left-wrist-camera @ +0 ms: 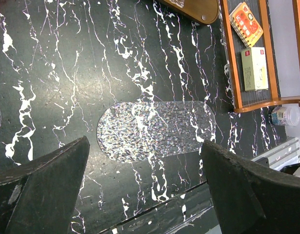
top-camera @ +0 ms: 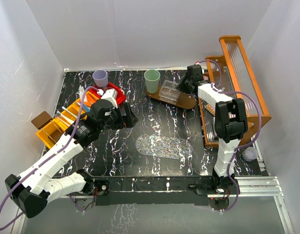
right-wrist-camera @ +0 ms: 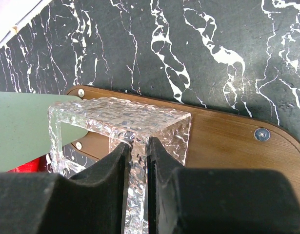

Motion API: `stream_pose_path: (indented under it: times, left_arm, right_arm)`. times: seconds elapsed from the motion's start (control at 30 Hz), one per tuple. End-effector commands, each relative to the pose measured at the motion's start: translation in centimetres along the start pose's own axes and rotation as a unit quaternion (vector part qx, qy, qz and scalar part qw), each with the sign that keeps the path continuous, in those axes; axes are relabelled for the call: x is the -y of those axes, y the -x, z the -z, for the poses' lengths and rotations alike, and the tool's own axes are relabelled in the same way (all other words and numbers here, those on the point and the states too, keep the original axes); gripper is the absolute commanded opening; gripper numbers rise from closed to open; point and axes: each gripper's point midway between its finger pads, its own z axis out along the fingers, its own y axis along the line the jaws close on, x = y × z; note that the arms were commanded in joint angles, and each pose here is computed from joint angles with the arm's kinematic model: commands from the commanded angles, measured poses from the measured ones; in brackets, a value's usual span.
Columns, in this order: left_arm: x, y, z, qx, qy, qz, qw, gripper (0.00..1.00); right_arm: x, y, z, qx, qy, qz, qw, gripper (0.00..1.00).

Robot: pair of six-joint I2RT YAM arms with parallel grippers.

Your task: Prepare toiletry sets of a toothbrush and toothpaste on the tray

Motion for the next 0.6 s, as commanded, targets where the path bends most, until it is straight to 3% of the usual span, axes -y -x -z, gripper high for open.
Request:
stream_pose_path:
  times: [0.0, 0.27, 0.57]
  left_arm:
    - [-0.09, 0.52, 0.49, 0.009, 0.001, -0.006, 1.0, 0.98]
    - [-0.21, 0.5, 0.62, 0.01, 0.002, -0.006, 1.0, 0.98]
    - [-0.2, 0.63, 0.91, 0.014, 0.001, -0.007, 1.0, 0.98]
  right_arm:
    - [-2.08, 1.5, 0.01, 0.013, 0.033, 0.023, 0.999, 0.13]
    - [-2.02, 1.25, -0.11, 0.005, 0.037, 0.024, 0.999, 0.17]
    - [-2.14, 1.99, 0.2, 0.012, 0.036, 0.033, 0.999, 0.32]
